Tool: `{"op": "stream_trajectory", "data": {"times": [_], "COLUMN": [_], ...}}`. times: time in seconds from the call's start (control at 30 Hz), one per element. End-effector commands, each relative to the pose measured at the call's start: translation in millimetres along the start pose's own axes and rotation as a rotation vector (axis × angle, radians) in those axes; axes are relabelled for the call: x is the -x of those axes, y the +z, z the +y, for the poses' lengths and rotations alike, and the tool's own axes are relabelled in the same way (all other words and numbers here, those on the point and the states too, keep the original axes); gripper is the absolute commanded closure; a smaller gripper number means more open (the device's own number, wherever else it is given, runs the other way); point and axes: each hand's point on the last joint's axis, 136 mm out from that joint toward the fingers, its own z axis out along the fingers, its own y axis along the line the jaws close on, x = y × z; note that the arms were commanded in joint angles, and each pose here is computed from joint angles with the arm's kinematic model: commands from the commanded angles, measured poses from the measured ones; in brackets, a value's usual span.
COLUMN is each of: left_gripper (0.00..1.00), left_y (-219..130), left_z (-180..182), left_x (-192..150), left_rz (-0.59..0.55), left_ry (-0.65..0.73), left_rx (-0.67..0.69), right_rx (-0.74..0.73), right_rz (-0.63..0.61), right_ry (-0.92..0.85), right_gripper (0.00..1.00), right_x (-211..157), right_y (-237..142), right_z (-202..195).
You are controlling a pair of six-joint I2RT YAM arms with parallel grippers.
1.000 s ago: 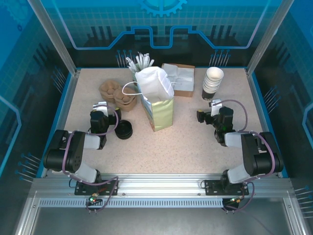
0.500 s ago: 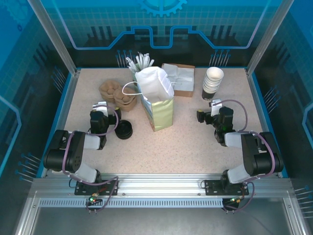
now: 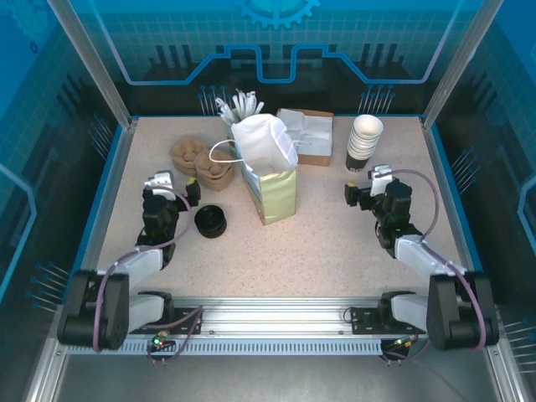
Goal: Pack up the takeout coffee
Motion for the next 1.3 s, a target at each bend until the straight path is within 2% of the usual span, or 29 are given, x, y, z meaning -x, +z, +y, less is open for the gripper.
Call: {"op": "stream_trajectory", "data": {"times": [0.0, 0.3, 0.4, 0.53, 0.8, 1.17, 1.27], "left_gripper": [0.01, 0.01, 0.01, 0.01, 0.01, 0.01, 0.01], "left_y": [-13, -52, -60, -68, -73, -59, -55], "left_z": [4, -2, -12, -28, -54, -74, -76], "left_x": [12, 80, 99, 120, 135, 119, 115], "left_rz": [0.107, 0.246, 0.312, 0.370, 0.453, 0.541, 0.561], "left_ry": [-0.071, -0.226, -0.233, -0.258, -0.254, -0.233, -0.233], "left_rx": [0.050, 0.099, 0.074, 0.009, -0.104, -0.200, -0.209], "right_rx": [-0.102, -0.192, -0.153, -0.124, -0.140, -0.206, -0.194], "right_rz": [0.073, 0.119, 0.171, 0.228, 0.353, 0.508, 0.535], "right_ry": [0.098, 0.405, 0.444, 0.487, 0.526, 0.504, 0.495], "right_gripper": [0.00, 0.00, 0.00, 0.00, 0.14, 0.25, 0.31], "right_x": [8, 87, 116, 143, 163, 147, 144], "right_y": [-27, -88, -89, -71, -11, 59, 75], "right_z": [-24, -53, -50, -50, -61, -74, -74]}}
